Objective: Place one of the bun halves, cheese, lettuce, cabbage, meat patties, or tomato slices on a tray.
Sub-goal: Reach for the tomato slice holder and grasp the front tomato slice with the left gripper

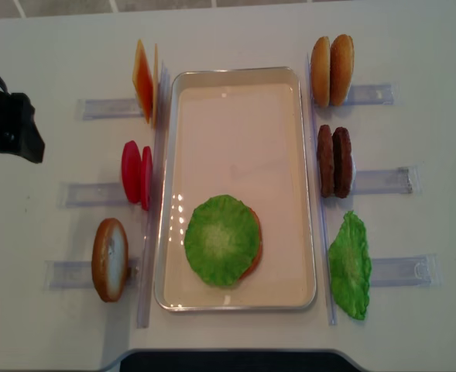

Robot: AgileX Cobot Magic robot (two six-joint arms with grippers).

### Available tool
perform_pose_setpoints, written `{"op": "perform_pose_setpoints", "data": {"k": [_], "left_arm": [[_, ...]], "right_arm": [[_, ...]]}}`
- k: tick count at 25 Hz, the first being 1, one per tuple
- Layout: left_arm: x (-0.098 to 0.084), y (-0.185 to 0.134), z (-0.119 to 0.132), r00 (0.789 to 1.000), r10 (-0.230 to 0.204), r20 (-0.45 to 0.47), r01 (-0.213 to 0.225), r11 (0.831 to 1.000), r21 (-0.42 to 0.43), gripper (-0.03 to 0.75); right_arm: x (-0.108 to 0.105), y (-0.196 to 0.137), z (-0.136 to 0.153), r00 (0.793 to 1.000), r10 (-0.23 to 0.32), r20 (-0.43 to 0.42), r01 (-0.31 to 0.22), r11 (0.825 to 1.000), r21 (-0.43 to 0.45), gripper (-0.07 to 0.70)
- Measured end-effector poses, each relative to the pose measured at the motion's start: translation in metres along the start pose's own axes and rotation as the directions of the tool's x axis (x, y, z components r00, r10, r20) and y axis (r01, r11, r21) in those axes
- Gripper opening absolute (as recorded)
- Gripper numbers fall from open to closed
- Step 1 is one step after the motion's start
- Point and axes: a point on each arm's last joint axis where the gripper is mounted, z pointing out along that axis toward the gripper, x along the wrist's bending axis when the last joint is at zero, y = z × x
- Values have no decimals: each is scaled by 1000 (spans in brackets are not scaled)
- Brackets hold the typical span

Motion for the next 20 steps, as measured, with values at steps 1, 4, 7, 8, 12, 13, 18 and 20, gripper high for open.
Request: {"op": "perform_pose_setpoints", "data": {"k": [1, 4, 7, 8, 12, 13, 18, 20], "left_arm": [[0, 3, 4, 1000, 1, -1, -1, 1000, 12, 632], [0, 7, 9, 1000, 1, 0, -1, 1000, 30, 632], [1, 7, 9, 1000, 3, -5, -3, 1000, 28, 632], [1, 7, 9, 1000, 5, -9, -4, 1000, 28, 632], [2, 8, 10, 1000, 10, -24, -10, 999, 32, 632], [2, 9, 11, 1000, 11, -23, -10, 999, 36, 632], [3, 26, 17, 1000, -9, -24, 10, 999, 47, 632], [4, 34, 18, 1000, -16, -24, 17, 999, 42, 632]], "right_arm": [[0, 0, 0, 1000, 0, 0, 0, 1000, 0, 430], [0, 0, 0, 1000, 0, 0, 0, 1000, 0, 430], [0, 0, 0, 1000, 0, 0, 0, 1000, 0, 430], [0, 0, 0, 1000, 0, 0, 0, 1000, 0, 430], [0, 0, 0, 1000, 0, 0, 0, 1000, 0, 430], [0, 0, 0, 1000, 0, 0, 0, 1000, 0, 430], [0, 0, 0, 1000, 0, 0, 0, 1000, 0, 430], [0, 0, 0, 1000, 0, 0, 0, 1000, 0, 430]]}}
